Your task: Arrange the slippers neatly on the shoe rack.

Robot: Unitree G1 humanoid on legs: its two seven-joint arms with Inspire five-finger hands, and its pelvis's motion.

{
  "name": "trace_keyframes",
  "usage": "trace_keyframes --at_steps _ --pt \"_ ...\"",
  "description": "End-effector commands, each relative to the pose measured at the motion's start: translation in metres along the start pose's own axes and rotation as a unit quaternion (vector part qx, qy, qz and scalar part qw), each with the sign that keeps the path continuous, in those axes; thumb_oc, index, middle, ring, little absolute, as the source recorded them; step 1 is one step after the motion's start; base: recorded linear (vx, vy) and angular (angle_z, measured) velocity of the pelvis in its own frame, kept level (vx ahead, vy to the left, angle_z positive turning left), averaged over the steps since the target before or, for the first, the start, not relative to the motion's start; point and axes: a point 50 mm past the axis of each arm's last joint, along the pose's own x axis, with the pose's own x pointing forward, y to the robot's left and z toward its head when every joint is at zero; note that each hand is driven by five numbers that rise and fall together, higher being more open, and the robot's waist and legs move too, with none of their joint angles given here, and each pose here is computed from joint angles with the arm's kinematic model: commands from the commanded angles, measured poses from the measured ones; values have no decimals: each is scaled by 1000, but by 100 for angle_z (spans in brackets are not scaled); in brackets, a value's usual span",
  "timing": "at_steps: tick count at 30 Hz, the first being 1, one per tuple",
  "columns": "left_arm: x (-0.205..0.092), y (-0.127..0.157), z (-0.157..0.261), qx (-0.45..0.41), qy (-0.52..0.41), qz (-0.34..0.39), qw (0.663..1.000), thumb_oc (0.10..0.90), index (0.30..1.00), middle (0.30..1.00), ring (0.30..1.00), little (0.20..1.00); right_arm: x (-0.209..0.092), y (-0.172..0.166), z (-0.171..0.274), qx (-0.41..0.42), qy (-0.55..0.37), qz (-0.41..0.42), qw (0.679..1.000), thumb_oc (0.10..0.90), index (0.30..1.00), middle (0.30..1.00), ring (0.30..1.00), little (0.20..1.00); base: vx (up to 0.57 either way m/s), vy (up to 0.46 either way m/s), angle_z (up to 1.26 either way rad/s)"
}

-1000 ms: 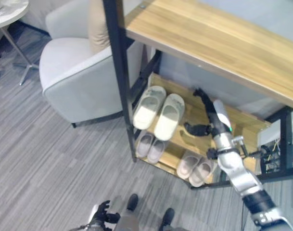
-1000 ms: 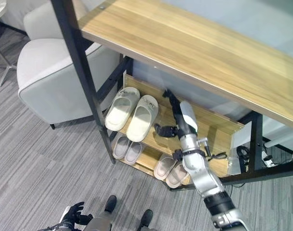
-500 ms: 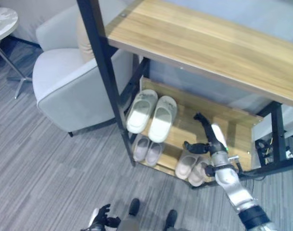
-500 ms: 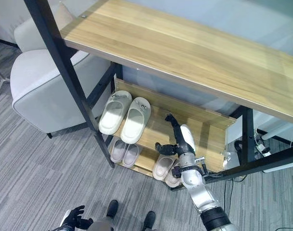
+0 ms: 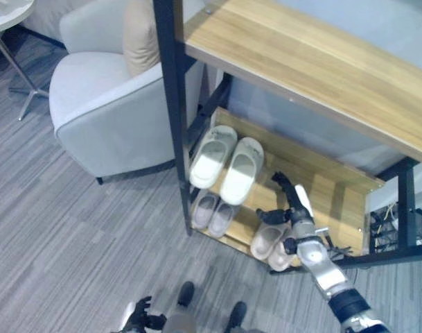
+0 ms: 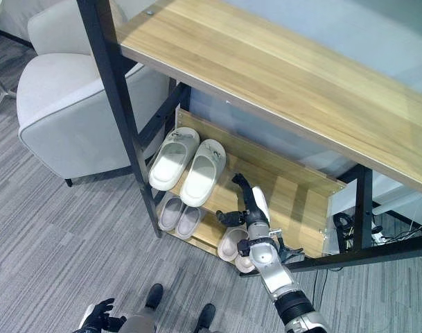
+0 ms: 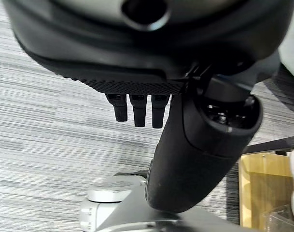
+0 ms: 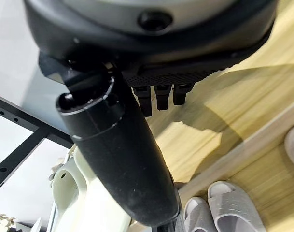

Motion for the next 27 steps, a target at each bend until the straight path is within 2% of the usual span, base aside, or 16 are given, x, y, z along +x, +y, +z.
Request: trace_keyframes --at_steps 1,15,27 --pt "-5 -28 1 20 0 -34 999 800 900 900 900 900 25 -19 46 22 -95 -49 994 800 900 900 900 900 0 0 0" --pt "-7 -36 3 18 -2 -39 999 800 900 900 900 900 46 -3 72 23 -115 -35 992 800 900 900 900 900 0 0 0" --pt "-8 -40 -1 21 8 -41 999 800 900 900 900 900 53 9 90 29 -134 -17 990 800 900 900 900 900 0 0 0"
